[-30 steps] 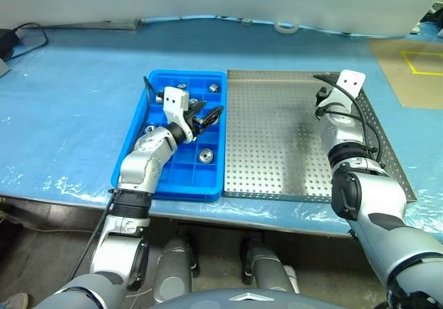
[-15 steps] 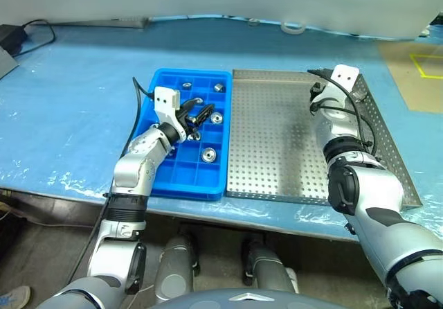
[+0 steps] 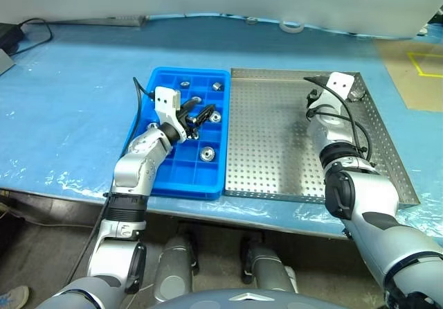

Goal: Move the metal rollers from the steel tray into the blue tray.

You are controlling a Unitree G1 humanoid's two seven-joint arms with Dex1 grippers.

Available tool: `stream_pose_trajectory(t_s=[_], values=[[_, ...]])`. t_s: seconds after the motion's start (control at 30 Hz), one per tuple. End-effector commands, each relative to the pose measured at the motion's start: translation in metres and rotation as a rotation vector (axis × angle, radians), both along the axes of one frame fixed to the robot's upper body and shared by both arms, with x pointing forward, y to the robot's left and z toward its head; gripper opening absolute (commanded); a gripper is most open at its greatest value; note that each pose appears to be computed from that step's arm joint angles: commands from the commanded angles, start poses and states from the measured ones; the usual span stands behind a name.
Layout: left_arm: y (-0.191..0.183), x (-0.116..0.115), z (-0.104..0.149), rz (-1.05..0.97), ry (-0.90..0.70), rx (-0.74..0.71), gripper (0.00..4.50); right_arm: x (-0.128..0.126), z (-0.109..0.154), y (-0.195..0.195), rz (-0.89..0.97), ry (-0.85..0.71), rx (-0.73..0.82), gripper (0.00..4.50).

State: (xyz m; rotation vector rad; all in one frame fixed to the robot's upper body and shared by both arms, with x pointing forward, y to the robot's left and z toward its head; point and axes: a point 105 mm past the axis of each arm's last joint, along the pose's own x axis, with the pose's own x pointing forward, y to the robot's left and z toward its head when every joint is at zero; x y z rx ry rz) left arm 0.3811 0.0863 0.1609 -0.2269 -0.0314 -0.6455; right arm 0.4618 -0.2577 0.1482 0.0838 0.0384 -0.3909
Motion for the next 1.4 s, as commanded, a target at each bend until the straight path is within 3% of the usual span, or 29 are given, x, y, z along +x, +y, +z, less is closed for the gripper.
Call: stream_pose_trajectory(t_s=[0.03, 0.67, 1.1, 1.4], values=[[-0.007, -0.002, 0.013, -0.035, -0.049, 0.006, 3.3, -0.001, 0.013, -0.003, -0.012, -0.059, -0.015, 2.3], [0.014, -0.011, 0.009, 0.08, -0.037, -0.011, 3.3, 0.004, -0.001, 0.023, 0.037, -0.002, -0.028, 2.3], [0.01, -0.004, 0.019, 0.103, -0.05, -0.038, 3.3, 0.011, 0.025, 0.035, 0.069, -0.062, -0.049, 2.3], [-0.009, 0.004, 0.023, 0.004, -0.044, -0.03, 3.3, -0.003, 0.014, 0.003, -0.04, -0.061, -0.056, 2.3]])
